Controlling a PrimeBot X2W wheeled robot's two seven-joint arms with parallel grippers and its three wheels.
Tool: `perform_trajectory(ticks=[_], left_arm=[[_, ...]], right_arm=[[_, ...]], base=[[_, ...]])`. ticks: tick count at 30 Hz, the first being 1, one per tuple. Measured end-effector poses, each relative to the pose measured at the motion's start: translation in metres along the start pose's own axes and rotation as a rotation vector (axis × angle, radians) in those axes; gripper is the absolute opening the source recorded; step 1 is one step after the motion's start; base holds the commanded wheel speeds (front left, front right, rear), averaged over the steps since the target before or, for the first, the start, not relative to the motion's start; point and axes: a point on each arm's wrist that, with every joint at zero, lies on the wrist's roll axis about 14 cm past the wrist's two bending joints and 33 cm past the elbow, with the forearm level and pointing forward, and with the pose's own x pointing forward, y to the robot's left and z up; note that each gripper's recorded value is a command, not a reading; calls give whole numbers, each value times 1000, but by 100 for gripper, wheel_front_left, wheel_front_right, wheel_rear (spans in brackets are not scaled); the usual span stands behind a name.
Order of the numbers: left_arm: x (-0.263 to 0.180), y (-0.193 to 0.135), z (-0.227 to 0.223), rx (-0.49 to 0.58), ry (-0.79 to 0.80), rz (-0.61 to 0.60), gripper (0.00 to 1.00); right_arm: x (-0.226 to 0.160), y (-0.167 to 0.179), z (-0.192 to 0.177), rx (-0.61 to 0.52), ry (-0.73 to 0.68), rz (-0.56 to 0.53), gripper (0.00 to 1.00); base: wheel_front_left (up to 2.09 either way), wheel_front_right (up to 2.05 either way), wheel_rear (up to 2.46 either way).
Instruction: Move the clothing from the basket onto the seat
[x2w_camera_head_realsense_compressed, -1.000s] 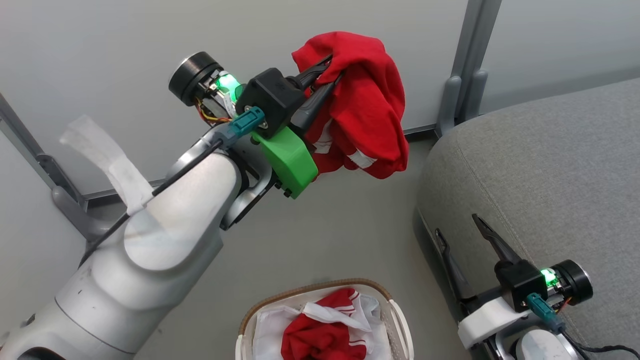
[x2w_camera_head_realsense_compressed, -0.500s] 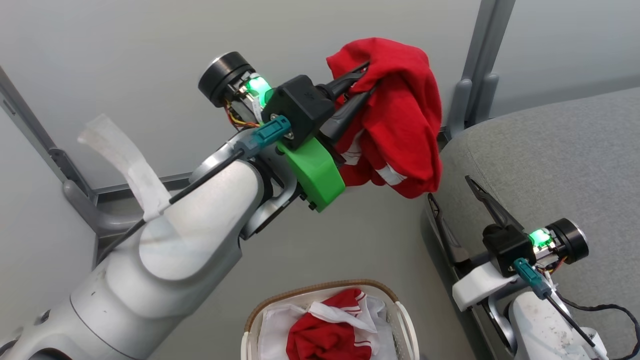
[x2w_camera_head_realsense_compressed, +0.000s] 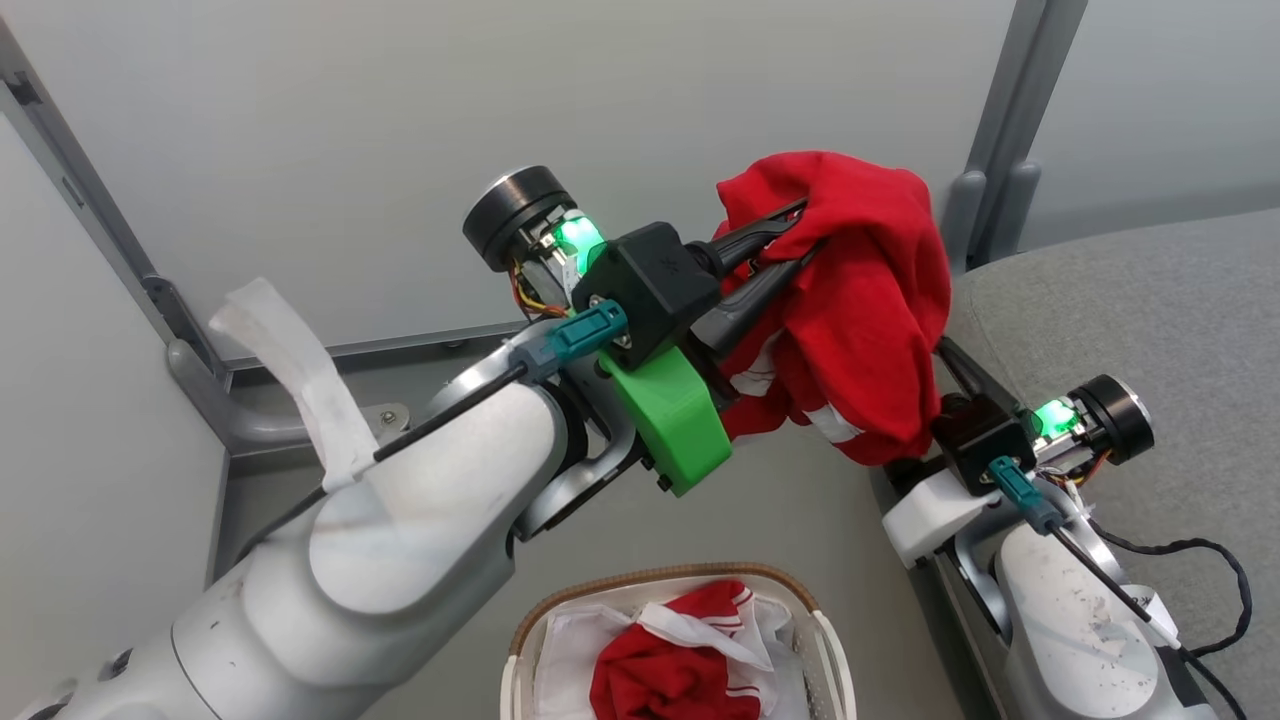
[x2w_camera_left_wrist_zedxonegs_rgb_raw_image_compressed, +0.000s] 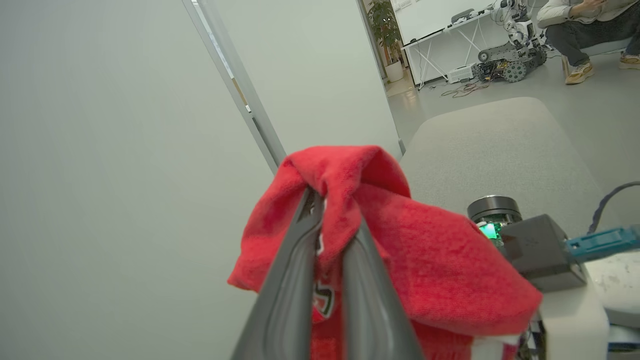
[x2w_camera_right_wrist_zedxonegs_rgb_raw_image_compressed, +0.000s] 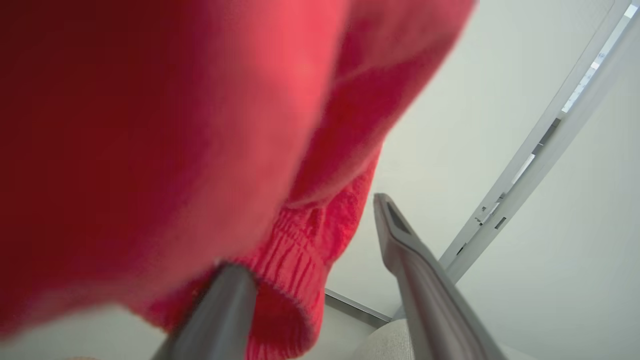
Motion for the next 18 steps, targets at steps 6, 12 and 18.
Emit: perform_trajectory(ticks=[6, 12, 18], left_arm=[[-12, 4, -20, -52, 19, 45, 0], [-28, 5, -57, -167, 63, 121, 0], [-42, 4, -90, -254, 70, 214, 75]], right_arm=[[5, -6, 3, 9, -10, -16, 0], [5, -15, 8, 15, -26, -42, 0], [3, -27, 14, 16, -49, -78, 0]], base=[[0, 0, 0], [0, 0, 0], [0, 0, 0]])
